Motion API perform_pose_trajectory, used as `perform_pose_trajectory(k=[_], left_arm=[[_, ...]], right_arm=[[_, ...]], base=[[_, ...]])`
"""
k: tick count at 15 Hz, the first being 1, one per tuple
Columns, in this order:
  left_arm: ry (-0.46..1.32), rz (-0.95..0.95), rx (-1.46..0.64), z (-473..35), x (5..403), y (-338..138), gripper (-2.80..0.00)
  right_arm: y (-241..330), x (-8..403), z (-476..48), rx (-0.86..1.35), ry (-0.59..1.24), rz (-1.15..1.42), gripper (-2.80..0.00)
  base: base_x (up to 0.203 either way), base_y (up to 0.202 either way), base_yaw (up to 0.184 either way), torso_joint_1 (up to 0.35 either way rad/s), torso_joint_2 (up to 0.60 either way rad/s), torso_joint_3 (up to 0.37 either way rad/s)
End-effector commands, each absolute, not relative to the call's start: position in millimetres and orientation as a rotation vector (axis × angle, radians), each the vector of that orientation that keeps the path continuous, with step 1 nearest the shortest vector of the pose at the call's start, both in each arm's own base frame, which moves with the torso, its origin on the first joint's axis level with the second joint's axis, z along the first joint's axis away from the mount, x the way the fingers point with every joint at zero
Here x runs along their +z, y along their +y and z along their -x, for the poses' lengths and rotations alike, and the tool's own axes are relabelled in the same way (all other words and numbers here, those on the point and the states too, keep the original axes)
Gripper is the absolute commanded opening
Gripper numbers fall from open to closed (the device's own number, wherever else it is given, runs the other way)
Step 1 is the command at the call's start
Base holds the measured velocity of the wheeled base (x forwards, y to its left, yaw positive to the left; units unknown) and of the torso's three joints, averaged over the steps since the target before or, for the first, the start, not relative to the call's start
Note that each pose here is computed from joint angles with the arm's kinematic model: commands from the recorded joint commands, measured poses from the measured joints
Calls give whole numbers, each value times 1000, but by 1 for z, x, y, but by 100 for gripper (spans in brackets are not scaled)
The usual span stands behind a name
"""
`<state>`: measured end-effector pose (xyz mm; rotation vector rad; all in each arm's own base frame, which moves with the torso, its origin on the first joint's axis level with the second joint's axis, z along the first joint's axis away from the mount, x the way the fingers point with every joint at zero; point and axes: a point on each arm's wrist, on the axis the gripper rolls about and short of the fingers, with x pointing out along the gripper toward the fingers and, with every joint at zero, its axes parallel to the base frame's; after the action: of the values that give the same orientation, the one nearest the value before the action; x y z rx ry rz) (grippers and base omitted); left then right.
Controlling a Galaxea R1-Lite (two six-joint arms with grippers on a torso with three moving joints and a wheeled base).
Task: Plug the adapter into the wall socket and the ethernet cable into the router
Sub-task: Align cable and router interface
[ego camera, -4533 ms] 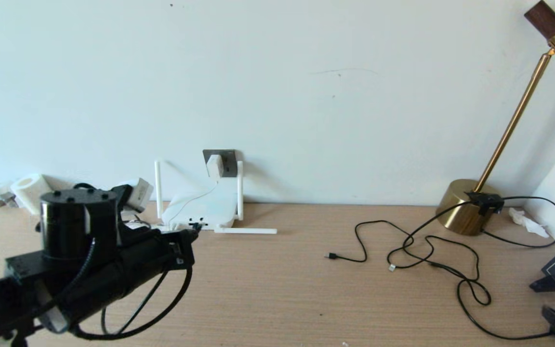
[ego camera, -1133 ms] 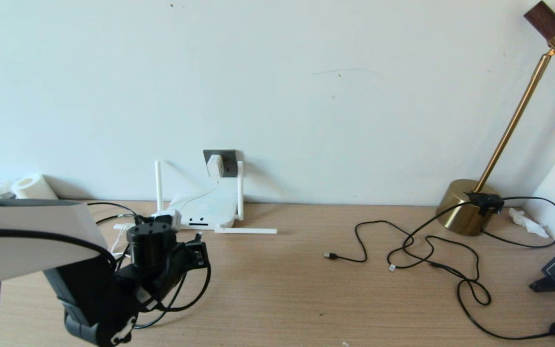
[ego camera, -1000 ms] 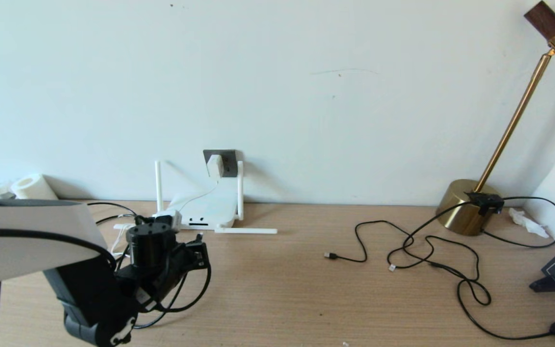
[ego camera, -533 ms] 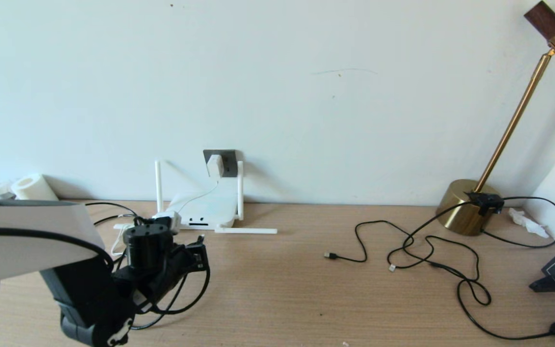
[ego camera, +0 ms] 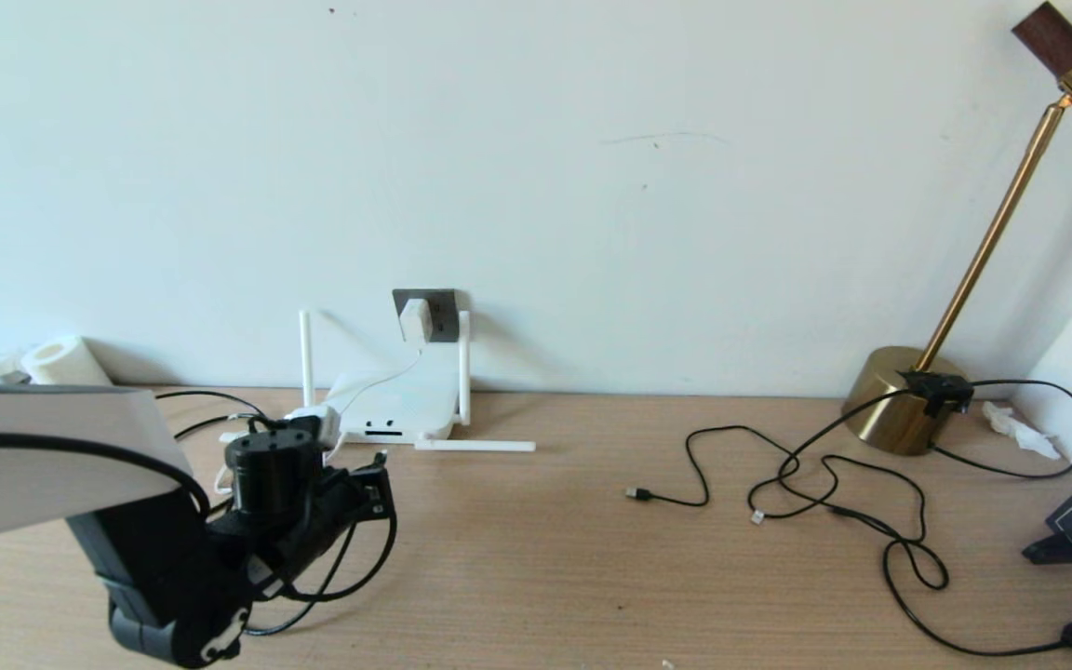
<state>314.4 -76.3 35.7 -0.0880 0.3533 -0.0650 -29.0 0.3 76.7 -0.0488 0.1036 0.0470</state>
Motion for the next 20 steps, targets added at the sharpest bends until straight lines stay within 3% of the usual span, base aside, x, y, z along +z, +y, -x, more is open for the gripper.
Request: perform_pose_trajectory(k=[1, 20], left_arm=[[346, 90, -63, -316, 36, -76, -280], [349, 91, -45, -342, 15, -76, -280]], right_arm=[[0, 77, 29, 49, 106, 50, 0], [0, 77, 29, 47, 106, 50, 0]], base=[[0, 0, 0, 0, 0, 0], [0, 0, 0, 0, 0, 0]])
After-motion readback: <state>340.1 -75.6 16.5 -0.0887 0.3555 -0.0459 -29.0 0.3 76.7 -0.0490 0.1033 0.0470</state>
